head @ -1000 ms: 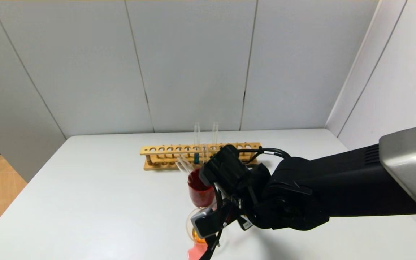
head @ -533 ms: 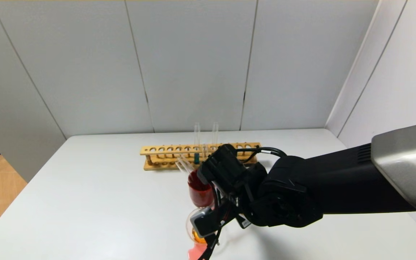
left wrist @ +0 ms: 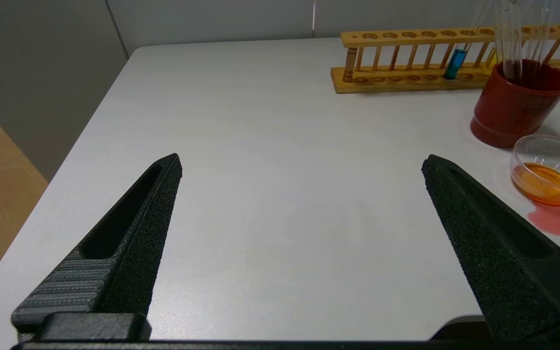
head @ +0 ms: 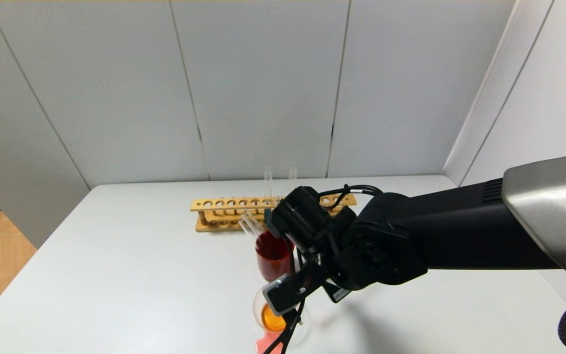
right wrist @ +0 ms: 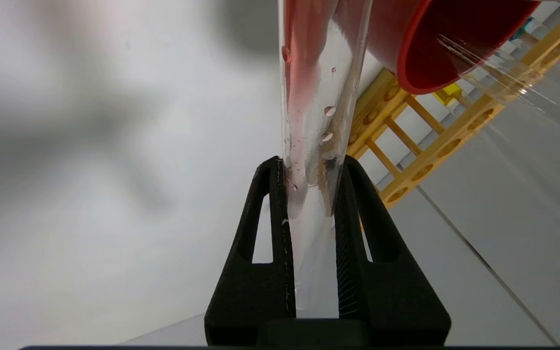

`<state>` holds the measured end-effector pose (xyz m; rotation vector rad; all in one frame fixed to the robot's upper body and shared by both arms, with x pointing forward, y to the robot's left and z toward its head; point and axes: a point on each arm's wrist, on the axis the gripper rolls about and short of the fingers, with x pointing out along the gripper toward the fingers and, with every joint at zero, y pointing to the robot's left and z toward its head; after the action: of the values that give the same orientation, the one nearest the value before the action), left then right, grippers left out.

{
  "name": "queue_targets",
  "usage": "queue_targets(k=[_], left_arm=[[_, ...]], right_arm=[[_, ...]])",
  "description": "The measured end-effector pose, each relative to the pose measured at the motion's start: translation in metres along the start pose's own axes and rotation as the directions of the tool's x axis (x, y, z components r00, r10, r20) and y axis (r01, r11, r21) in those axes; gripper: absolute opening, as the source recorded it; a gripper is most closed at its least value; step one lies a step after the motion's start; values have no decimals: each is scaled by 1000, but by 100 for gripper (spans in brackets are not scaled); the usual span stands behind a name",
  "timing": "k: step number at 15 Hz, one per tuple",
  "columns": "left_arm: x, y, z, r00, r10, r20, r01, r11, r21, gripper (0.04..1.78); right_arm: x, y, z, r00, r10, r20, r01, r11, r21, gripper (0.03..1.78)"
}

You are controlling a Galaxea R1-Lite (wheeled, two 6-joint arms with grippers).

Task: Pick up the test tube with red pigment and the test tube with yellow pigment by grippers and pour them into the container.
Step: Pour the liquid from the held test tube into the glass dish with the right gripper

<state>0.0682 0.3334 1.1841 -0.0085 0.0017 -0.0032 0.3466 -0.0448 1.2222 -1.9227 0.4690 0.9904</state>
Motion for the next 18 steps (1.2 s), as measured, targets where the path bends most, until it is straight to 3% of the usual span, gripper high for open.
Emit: queue_targets(k=[8, 18], left_arm=[[0, 0, 0, 1000, 0, 0, 0, 1000, 0, 175], [0, 0, 0, 1000, 0, -1, 0, 1000, 0, 175]], right_arm=[[1, -14, 6, 997, -4, -73, 0, 999, -52, 33], [-1, -22, 13, 995, -1, -96, -7, 997, -79, 33]])
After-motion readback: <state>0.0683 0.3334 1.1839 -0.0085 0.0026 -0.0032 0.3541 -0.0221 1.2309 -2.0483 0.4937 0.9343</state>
